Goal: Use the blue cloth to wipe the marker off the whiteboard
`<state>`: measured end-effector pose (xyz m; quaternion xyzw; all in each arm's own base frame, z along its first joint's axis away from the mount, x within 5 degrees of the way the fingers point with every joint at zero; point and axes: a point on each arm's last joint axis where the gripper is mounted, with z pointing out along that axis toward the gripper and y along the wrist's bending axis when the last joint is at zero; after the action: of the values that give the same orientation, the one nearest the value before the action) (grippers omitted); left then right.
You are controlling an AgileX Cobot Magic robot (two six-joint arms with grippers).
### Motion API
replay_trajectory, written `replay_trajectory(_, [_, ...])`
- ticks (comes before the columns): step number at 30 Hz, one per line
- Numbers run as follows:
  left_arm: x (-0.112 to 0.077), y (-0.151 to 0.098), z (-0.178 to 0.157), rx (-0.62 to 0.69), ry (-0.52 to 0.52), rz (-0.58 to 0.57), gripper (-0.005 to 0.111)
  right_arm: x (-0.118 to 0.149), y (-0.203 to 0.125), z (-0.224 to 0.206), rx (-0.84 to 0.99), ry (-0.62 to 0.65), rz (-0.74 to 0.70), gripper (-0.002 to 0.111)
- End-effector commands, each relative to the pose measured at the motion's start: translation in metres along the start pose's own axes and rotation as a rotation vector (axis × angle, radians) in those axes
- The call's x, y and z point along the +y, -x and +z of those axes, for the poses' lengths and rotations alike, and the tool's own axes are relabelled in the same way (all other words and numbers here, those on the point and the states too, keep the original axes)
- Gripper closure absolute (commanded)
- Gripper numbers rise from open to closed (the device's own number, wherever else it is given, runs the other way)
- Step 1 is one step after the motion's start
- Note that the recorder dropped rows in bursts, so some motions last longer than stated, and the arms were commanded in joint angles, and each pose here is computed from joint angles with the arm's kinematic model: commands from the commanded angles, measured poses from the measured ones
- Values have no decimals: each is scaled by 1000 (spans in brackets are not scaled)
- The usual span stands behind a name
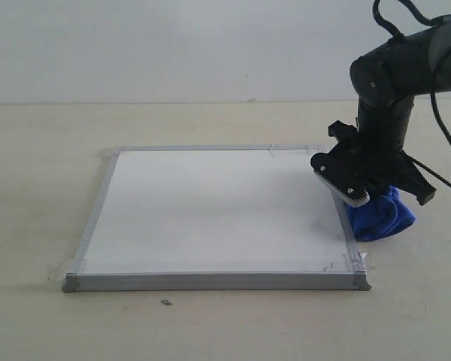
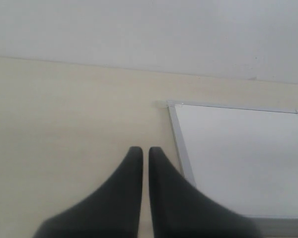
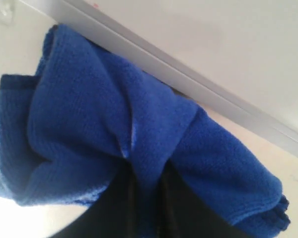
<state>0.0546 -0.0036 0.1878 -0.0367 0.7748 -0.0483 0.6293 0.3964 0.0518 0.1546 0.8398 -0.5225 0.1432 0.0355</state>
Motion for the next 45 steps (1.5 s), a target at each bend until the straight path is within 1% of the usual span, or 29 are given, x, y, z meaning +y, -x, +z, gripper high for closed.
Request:
replay_trajectory(1, [0,-1,0,-3,0,-3,102,1,-2,1,-1,0,-2,108])
replay_trajectory(9, [0,-1,0,-3,0,-3,102,-1,-2,1,1,-21,0,108])
replay_trajectory(12, [0,-1,0,-3,0,-3,102,-1,-2,1,0,-21,35,108])
replay_trajectory(14, [0,-1,0,-3,0,-3,102,-1,-2,1,0,-21,66,105])
replay_trajectory(17, [0,-1,0,-3,0,-3,102,-1,-2,1,0,-21,93,93])
replay_trajectory(22, [0,-1,0,-3,0,-3,102,-3,-3,1,-2,-47,213,59])
replay_trajectory(25, [0,-1,0,-3,0,-3,102,-4,-3,1,-3,-57,242,46])
replay_trajectory(31, [0,-1,0,-3,0,-3,102,0,-3,0,-2,-21,277,45])
replay_trajectory(34, [0,-1,0,-3,0,-3,102,0,-6,-12,7,-48,296,45])
replay_trajectory(37, [0,-1,0,-3,0,-3,102,2,-13,-34,33,-87,297,45])
replay_trajectory(41, [0,-1,0,-3,0,-3,102,16,-21,-74,50,-91,331,45])
replay_trajectory(43, [0,-1,0,-3,0,-3,102,23,-21,-95,24,-118,391,45])
replay_trajectory(45, [0,-1,0,-3,0,-3,102,29,-22,-119,-23,-180,494,45])
